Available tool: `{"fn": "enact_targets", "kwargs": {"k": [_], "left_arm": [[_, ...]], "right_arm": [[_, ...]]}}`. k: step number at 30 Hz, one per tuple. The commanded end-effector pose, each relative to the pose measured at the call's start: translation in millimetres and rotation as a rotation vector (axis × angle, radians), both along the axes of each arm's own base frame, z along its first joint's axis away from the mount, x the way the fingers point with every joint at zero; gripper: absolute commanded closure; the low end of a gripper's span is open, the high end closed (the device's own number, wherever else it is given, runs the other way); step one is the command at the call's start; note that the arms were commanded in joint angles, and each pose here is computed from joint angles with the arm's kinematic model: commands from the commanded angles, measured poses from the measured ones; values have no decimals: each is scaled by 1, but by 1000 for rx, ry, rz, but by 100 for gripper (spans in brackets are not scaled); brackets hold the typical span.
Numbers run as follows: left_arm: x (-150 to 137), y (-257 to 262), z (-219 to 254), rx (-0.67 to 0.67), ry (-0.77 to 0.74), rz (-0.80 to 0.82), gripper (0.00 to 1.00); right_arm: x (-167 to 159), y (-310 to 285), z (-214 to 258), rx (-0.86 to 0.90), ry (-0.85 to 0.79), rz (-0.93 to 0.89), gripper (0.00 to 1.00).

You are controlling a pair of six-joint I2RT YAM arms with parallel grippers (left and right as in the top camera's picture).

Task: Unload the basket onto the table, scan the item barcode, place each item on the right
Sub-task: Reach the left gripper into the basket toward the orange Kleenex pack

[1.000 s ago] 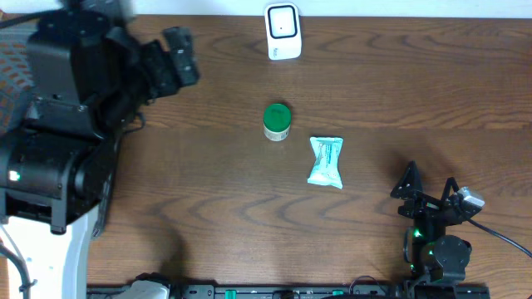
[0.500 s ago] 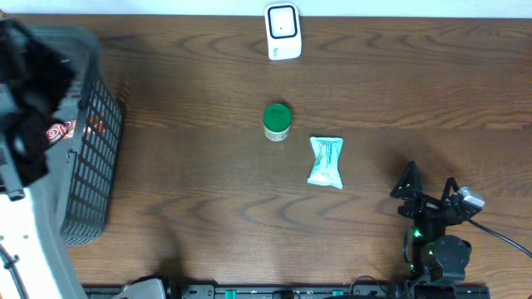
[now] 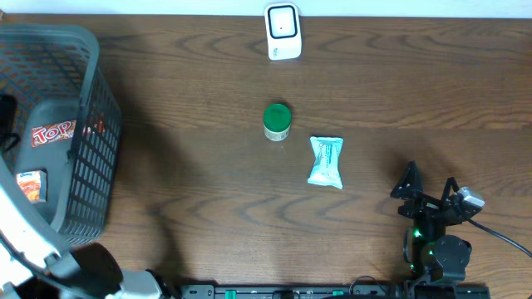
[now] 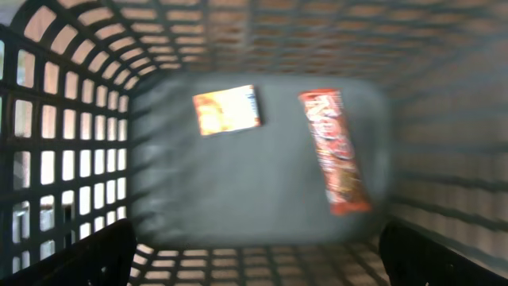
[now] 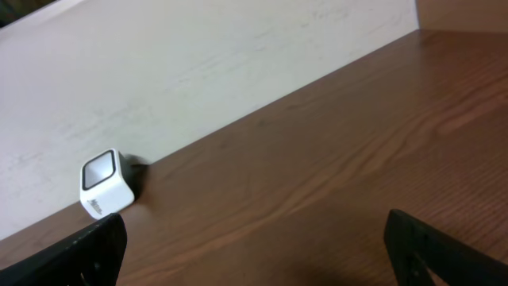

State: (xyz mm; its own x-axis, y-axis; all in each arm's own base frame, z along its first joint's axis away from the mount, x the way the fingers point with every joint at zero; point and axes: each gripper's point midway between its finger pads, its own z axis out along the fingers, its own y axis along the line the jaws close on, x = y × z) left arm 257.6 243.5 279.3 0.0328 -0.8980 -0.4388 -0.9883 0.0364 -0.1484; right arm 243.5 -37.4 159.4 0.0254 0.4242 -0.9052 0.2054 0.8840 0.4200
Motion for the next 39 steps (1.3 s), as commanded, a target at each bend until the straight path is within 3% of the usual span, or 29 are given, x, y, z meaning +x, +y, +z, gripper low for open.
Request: {"fn": "enact_targets", "kwargs": {"k": [1, 8, 15, 20, 27, 39], "left_arm": [[-11, 14, -38, -82, 96, 50, 2], [-26, 22, -104, -258, 127, 364, 2], [-24, 28, -146, -309, 211, 381, 2], [-26, 36, -162, -286, 259, 381, 2], [-41, 58, -157, -146, 343, 390, 2], [-38, 61, -179, -131, 329, 391, 2]], "right_arm": [[0, 2, -1, 7, 0, 8, 1], [0, 2, -1, 7, 0, 8, 1], [0, 2, -1, 7, 0, 8, 1], [0, 2, -1, 7, 0, 8, 1], [0, 2, -1, 7, 0, 8, 1], [0, 2, -1, 7, 0, 8, 1]]}}
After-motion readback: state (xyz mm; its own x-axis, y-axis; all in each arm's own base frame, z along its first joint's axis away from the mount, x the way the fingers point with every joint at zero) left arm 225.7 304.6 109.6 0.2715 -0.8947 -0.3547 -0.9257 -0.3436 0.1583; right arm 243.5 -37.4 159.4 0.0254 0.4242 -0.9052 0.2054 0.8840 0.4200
